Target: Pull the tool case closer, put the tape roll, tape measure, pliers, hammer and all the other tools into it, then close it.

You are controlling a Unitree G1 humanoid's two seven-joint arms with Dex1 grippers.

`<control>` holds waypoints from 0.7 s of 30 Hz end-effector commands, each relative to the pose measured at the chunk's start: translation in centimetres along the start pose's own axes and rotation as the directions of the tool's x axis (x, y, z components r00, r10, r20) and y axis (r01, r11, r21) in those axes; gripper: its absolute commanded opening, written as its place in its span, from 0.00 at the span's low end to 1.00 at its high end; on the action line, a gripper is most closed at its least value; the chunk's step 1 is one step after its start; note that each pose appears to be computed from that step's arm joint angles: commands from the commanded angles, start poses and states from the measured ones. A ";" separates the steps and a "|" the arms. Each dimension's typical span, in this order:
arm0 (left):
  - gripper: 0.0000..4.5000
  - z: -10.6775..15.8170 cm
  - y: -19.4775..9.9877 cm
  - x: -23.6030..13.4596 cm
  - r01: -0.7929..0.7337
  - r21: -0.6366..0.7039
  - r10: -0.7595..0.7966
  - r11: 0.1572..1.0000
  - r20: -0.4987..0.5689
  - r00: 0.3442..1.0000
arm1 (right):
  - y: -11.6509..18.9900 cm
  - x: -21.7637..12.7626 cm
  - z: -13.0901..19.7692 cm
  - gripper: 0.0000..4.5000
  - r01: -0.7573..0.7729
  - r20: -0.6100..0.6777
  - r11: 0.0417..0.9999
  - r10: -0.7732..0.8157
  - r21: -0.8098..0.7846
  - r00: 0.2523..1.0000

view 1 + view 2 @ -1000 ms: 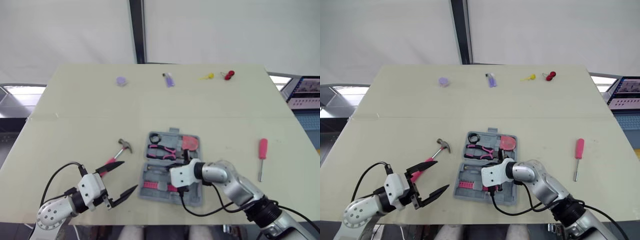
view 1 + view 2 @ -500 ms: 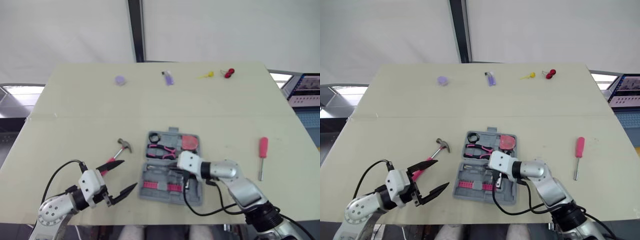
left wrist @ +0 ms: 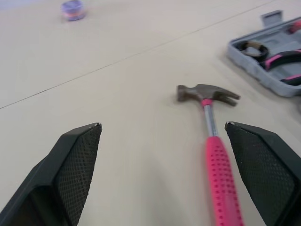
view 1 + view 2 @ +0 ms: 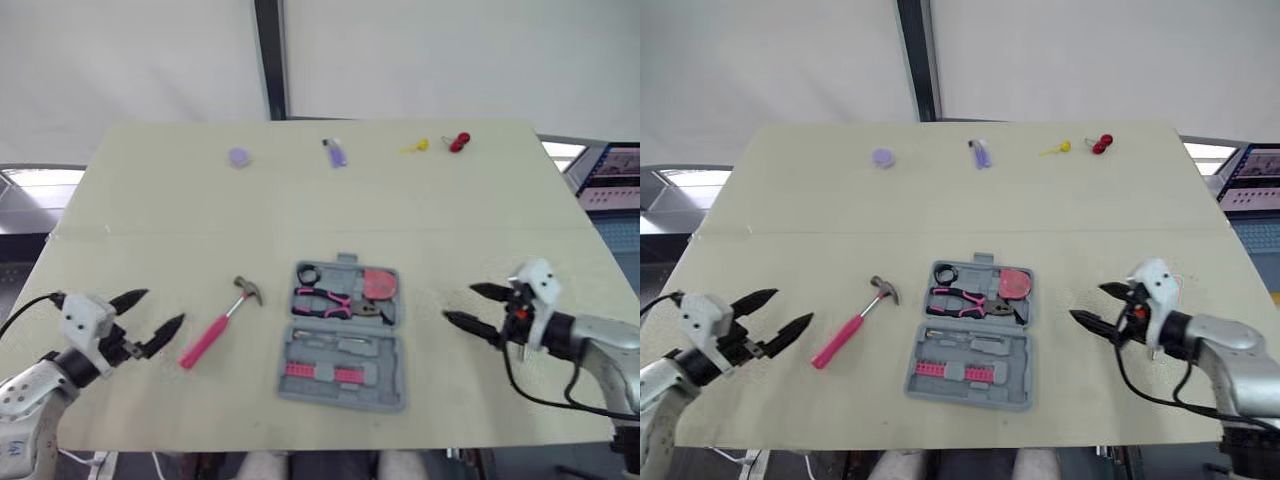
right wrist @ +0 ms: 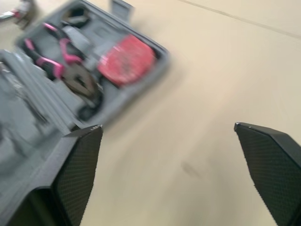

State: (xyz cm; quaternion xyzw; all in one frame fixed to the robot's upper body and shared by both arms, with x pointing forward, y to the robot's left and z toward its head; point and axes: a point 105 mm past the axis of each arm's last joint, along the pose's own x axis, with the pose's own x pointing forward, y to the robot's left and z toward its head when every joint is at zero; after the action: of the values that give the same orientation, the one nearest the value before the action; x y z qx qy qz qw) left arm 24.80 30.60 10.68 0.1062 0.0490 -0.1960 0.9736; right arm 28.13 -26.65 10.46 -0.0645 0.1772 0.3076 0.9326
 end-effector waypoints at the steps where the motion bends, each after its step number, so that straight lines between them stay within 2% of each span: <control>1: 1.00 -0.4 2.7 -2.1 -0.170 -0.017 0.170 0.985 0.003 0.985 | -3.8 -3.6 -0.2 1.00 0.181 0.041 0.983 -0.181 0.024 0.983; 4: 1.00 -1.6 3.6 -3.5 -0.251 -0.059 0.250 0.966 -0.027 0.968 | -5.4 -5.6 -1.7 1.00 0.277 0.023 0.959 -0.278 0.056 0.960; 8: 1.00 -3.4 7.0 -6.8 -0.496 -0.071 0.491 0.866 -0.078 0.868 | -9.1 -10.1 -5.2 1.00 0.503 0.015 0.843 -0.514 0.190 0.857; 15: 1.00 -5.8 7.8 -8.5 -0.601 -0.093 0.586 0.794 -0.147 0.797 | -11.2 -12.4 -8.2 1.00 0.642 -0.001 0.725 -0.663 0.249 0.749; 21: 1.00 -5.7 7.9 -8.1 -0.596 -0.096 0.582 0.797 -0.138 0.801 | -11.4 -12.0 -8.3 1.00 0.637 0.016 0.729 -0.661 0.251 0.750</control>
State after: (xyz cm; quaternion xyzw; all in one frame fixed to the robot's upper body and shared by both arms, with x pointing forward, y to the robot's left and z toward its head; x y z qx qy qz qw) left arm 20.22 41.50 6.70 0.0431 0.0905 0.1187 0.9879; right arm 23.36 -43.84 6.07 0.0145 0.1511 -0.0513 0.9871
